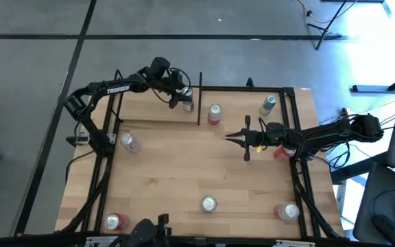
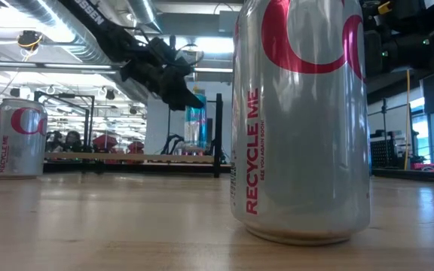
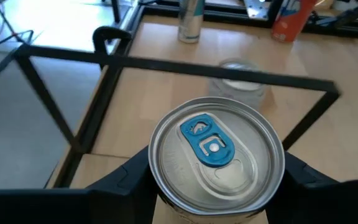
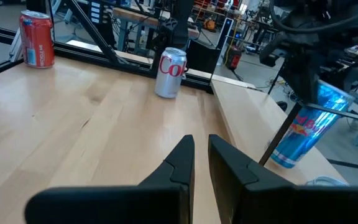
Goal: Place canned beverage on shelf
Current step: Put the bottom blue soda can on the shelf
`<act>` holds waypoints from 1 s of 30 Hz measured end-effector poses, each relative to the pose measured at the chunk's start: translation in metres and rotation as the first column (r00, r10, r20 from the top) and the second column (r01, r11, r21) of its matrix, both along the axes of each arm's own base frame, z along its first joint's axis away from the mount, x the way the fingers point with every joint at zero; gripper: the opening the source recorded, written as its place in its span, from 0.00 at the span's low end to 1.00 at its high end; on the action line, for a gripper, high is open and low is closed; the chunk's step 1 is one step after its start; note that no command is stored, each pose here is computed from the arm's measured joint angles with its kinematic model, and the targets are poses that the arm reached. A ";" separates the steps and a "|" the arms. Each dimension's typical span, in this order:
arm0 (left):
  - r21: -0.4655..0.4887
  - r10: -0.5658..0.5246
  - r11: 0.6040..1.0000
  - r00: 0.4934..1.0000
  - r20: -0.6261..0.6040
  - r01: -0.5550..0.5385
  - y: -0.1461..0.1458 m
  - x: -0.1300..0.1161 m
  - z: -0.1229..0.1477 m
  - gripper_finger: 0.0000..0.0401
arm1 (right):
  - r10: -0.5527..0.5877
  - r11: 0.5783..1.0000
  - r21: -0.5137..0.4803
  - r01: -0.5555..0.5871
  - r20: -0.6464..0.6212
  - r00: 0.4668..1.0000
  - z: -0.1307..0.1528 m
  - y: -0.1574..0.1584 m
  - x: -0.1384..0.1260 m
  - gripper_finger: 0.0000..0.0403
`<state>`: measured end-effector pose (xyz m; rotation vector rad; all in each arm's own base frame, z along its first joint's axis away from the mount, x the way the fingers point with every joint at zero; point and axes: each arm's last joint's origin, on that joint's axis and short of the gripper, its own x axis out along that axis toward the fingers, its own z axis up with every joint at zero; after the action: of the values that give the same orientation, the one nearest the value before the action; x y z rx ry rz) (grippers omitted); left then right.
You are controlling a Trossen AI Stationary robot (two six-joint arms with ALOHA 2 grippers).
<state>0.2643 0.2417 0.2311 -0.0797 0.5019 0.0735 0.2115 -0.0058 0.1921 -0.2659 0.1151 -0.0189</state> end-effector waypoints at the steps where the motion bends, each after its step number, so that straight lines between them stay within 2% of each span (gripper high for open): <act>1: 0.004 -0.005 1.000 1.000 0.005 0.005 -0.001 0.001 0.001 0.46 | 0.000 1.000 0.000 0.000 0.000 1.000 0.000 0.000 0.000 0.10; 4: 0.009 -0.001 1.000 1.000 -0.006 0.001 -0.004 0.004 0.000 0.48 | 0.000 1.000 0.000 0.000 0.000 1.000 0.000 0.000 0.000 0.10; 13: 0.046 -0.005 0.999 1.000 -0.028 0.007 -0.016 0.015 0.000 0.60 | 0.000 1.000 -0.001 0.000 0.000 1.000 0.000 0.000 0.000 0.10; 20: 0.108 0.036 0.994 0.997 -0.066 -0.029 -0.019 0.019 -0.001 0.62 | 0.000 1.000 -0.001 0.000 0.000 1.000 0.000 0.000 0.000 0.10; 30: 0.126 0.075 0.990 0.993 -0.089 -0.064 -0.018 0.019 -0.003 0.62 | 0.000 1.000 -0.001 0.000 0.000 1.000 0.000 0.000 0.000 0.10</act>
<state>0.2830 0.2234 0.2285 0.0275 0.5871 0.1769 0.2115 -0.0058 0.1921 -0.2668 0.1149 -0.0189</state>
